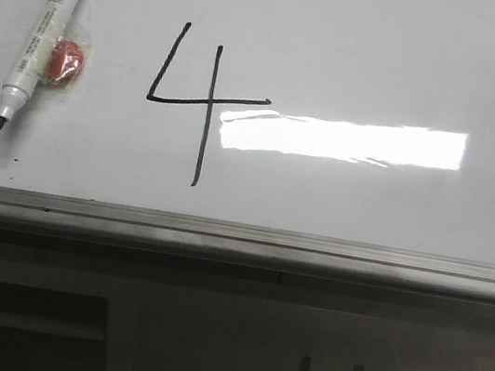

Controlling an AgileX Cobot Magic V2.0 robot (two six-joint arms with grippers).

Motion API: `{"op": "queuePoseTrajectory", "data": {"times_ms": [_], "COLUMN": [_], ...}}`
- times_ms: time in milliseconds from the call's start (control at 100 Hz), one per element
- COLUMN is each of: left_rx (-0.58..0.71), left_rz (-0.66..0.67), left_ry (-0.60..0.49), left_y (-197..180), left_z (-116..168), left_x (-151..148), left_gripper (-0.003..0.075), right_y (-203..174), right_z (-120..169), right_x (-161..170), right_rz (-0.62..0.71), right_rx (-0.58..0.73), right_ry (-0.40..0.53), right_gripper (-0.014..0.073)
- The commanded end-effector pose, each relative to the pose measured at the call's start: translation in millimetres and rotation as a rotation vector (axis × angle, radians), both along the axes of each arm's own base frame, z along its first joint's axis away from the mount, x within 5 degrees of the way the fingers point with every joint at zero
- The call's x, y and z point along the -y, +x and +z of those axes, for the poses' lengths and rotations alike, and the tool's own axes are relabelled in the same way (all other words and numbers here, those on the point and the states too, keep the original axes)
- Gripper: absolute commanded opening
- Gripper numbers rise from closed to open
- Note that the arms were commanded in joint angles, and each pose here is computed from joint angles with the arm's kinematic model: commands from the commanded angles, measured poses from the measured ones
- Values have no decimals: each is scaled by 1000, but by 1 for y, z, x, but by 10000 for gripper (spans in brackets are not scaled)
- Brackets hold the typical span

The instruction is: Write number 4 on whiteboard

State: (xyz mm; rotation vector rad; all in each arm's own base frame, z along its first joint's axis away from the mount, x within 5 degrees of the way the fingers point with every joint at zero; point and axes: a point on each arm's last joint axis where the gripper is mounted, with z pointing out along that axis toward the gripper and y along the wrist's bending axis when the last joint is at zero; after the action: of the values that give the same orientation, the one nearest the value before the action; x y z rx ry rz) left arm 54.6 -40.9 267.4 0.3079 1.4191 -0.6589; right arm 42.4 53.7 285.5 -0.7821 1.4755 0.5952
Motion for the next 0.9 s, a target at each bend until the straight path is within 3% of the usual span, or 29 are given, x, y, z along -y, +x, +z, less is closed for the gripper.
{"op": "queuePoseTrajectory", "data": {"times_ms": [0,120,220,260,430,550,620,770,890], "left_rx": [41,25,-132,-159,-43,122,155,86,46], "left_rz": [-45,-34,12,29,149,291,356,458,527], "left_ry": [-37,-44,-192,-199,19,323,423,414,332], "left_y": [-3,-2,2,3,6,9,10,12,6], "left_z": [12,12,7,5,3,3,1,-17,-39], "left_x": [2,2,-4,-5,-10,-17,-20,-28,-34], "left_gripper": [-20,-20,-20,-20,-20,-20,-20,-20,-20], "right_y": [2,2,2,2,2,2,2,2,2], "right_z": [14,14,14,14,14,14,14,14,14], "right_x": [2,2,2,2,2,2,2,2,2], "right_rz": [-27,-27,-27,-27,-27,-27,-27,-27,-27], "right_rx": [60,60,60,60,60,60,60,60,60], "right_ry": [61,61,61,61,61,61,61,61,61], "right_gripper": [-64,-64,-64,-64,-64,-64,-64,-64,-64]}}
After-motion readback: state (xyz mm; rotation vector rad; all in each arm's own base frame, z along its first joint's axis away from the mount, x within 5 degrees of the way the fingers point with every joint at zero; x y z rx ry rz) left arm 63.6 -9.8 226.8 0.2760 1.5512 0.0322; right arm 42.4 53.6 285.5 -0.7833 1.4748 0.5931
